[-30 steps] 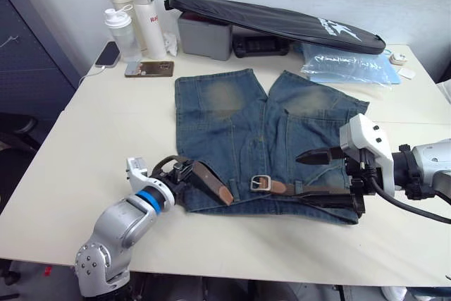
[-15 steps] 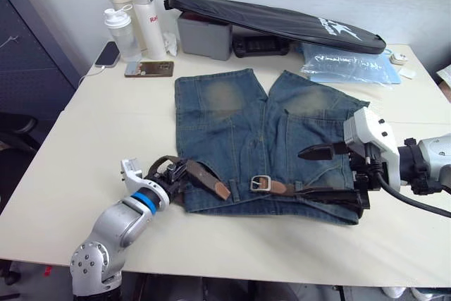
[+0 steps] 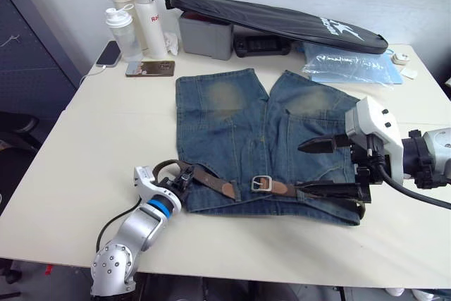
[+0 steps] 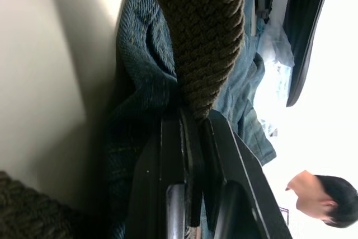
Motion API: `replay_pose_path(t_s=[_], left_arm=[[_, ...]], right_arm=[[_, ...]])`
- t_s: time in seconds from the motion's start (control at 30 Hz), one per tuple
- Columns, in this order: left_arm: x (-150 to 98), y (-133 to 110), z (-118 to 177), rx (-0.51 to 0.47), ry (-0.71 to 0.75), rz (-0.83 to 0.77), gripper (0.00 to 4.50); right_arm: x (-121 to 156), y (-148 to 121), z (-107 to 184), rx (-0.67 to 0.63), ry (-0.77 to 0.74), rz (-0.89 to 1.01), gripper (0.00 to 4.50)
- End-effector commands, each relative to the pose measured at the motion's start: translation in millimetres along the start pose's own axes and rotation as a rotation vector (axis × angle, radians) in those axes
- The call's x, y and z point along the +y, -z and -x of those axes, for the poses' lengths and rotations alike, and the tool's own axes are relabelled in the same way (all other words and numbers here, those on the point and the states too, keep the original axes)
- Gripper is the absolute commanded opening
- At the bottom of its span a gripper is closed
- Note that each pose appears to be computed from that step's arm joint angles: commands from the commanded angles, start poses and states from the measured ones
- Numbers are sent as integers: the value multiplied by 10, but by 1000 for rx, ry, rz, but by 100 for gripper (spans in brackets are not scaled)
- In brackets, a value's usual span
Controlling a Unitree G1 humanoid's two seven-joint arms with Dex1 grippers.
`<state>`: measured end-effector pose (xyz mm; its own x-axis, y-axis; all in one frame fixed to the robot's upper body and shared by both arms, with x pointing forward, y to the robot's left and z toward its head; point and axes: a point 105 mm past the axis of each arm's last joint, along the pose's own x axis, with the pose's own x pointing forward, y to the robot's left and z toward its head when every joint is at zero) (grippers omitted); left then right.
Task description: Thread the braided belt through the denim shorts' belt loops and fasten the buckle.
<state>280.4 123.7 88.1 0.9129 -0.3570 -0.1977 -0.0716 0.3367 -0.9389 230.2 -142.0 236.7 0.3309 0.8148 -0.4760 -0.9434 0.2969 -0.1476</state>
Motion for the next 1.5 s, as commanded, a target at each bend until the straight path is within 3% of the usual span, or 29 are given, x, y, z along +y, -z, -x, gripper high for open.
replay_pose_path(t_s=[0.03,0.27,0.43,0.57,0.7,0.9,1.5], left_arm=[[-80,-27,-15,-42,28,-33,0],[-201,54,12,-17,70,-96,0],[-190,302,104,109,75,-111,0],[-149,315,173,94,16,-75,0],[-189,406,241,142,-15,-61,0],[-355,441,215,138,-49,24,0],[-441,466,280,125,-168,-328,0]], right_arm=[[22,-84,23,2,10,30,440],[35,-124,7,-3,5,22,440],[19,-131,26,-5,5,22,440],[17,-145,4,-11,2,25,440],[5,-151,-36,-22,-7,26,440],[-25,-197,-108,-38,-10,35,440],[-70,-287,-168,-44,-28,54,440]])
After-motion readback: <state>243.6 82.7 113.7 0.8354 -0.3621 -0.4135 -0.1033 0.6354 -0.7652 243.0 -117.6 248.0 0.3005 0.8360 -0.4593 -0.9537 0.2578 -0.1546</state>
